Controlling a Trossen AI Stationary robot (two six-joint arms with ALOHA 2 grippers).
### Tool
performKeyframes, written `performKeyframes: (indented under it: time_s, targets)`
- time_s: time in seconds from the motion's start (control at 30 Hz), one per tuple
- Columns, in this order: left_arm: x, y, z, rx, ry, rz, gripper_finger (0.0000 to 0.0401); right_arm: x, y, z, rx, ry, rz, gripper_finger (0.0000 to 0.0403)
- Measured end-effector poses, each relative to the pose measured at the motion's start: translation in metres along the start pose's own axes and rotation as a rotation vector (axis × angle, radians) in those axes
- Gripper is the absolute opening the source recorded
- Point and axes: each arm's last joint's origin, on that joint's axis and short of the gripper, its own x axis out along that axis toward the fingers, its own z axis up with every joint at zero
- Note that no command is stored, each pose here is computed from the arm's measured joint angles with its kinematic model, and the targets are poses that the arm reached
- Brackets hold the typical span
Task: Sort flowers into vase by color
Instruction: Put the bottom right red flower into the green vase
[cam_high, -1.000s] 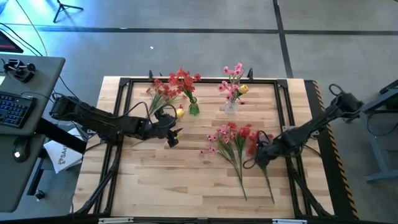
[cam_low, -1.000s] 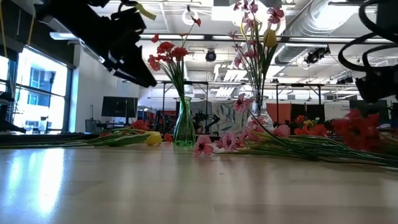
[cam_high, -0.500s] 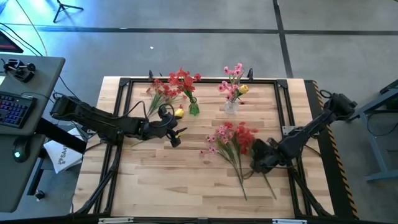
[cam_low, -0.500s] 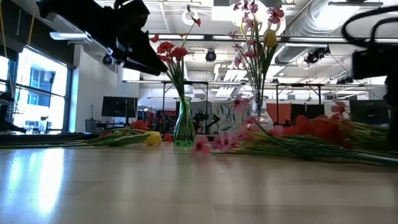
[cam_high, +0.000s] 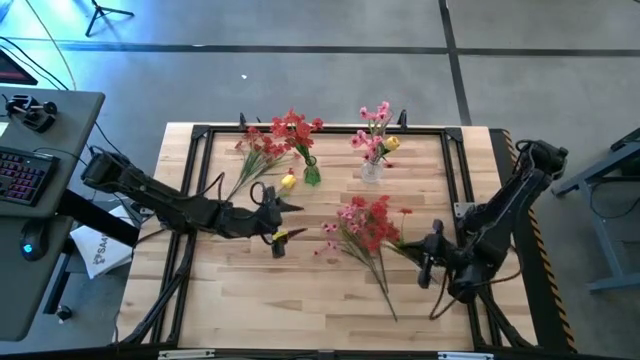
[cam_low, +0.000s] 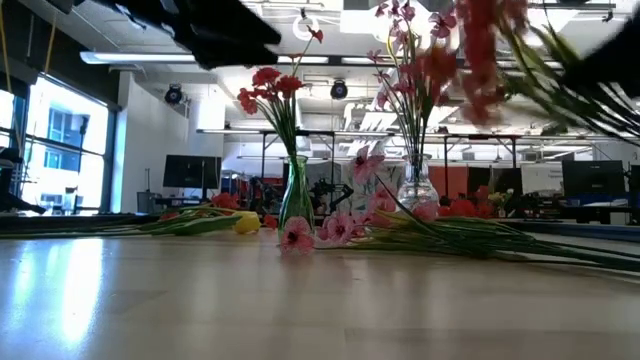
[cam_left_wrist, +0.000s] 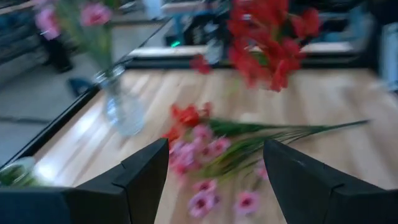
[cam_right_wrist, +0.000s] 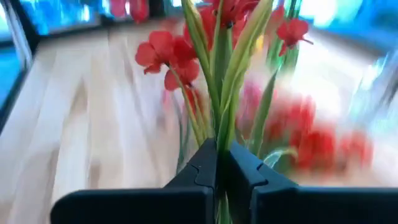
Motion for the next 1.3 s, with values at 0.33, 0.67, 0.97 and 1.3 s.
performKeyframes:
  time_s: [0.33,0.67,0.97,1.3]
  targets:
    - [0.029,-0.013,-0.003,0.072,-0.158,-0.226,0.0247,0.016,0.033,0.056,-0.335,-0.246,0.339,0.0002]
    - [0.088,-0.02,-0.002,0.105,-0.263,-0.237,0.0247,0.051,0.013,0.119,-0.487,-0.772,0.578,0.0001]
    - [0.113,-0.022,0.032,0.163,-0.244,-0.312,0.0244,0.091,0.0,0.12,-0.46,-0.81,0.484,0.0001]
    - [0.118,-0.023,0.051,0.172,-0.151,-0.314,0.0151,0.101,-0.004,0.116,-0.387,-0.705,0.404,0.0001]
